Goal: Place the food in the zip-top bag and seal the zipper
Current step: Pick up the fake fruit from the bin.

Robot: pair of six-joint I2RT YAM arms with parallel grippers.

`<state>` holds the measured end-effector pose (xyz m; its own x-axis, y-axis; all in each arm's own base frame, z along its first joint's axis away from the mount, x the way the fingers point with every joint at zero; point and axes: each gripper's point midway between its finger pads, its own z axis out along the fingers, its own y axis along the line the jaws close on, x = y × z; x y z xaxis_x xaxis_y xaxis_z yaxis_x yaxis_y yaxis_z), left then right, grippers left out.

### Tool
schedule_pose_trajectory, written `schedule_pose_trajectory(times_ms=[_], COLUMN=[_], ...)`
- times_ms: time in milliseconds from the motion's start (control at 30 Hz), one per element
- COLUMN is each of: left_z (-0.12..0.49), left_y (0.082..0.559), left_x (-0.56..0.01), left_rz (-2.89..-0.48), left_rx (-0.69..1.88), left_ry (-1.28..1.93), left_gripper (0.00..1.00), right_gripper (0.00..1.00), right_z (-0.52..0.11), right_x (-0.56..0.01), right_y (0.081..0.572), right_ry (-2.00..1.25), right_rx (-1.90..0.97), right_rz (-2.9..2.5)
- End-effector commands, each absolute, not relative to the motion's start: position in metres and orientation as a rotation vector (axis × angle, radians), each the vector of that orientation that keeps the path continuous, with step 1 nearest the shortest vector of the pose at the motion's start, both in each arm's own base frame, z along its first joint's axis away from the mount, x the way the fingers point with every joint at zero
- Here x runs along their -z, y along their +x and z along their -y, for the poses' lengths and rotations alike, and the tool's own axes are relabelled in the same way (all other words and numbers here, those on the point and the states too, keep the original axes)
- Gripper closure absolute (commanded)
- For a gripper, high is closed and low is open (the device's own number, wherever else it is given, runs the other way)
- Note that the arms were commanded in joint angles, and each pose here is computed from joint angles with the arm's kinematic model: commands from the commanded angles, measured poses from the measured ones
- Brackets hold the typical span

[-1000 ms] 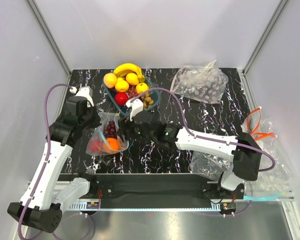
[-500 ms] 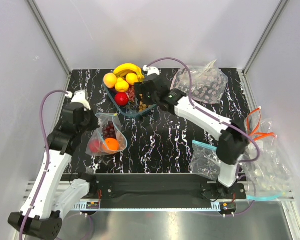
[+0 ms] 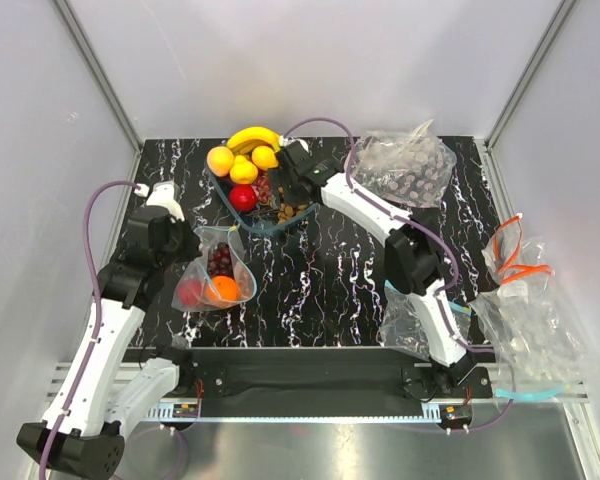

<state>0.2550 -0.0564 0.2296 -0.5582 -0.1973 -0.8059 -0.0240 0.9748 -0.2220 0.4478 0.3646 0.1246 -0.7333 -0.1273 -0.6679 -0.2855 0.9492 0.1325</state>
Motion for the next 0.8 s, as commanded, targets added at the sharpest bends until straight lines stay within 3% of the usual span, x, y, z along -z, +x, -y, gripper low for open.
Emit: schedule_pose_trajectory(times_ms=[0,100,533,633,667,767], left_z=[0.062,0.062,0.065,0.065,0.065,0.065], left_y=[0.264,0.265,0.264,0.263,0.264,0.264], left_x=[-0.242,-0.241,-0.241,-0.241,-0.242,-0.241], left_rz=[-2.098,-2.101,-2.101,-2.101,-2.1,-2.101], left_rx=[0.263,0.266,0.281,0.283,0.283,0.282], left_ry=[-0.128,-0.127,-0.117,-0.116,-0.118,-0.118], left_gripper=[0.94,0.94,0.94,0.94,0.94,0.94], right_gripper=[0.11,0.0,0.03,0.26,0.5,0.68], right_z=[-0.364,-0.361,-0.379,-0.381,-0.381,-0.383], right_x=[-0.124,-0.104,-0.021,-0.017,-0.022,-0.041], right_y=[0.463,0.473,0.481,0.477,0.477,0.477], right_ry=[-0.284,-0.276,-0.457,-0.498,-0.504,-0.513], right_rx=[-0.315,-0.291,-0.357,-0.377,-0.383,-0.411], right_rz=[-2.396,-2.426,-2.54,-2.543,-2.535,-2.496])
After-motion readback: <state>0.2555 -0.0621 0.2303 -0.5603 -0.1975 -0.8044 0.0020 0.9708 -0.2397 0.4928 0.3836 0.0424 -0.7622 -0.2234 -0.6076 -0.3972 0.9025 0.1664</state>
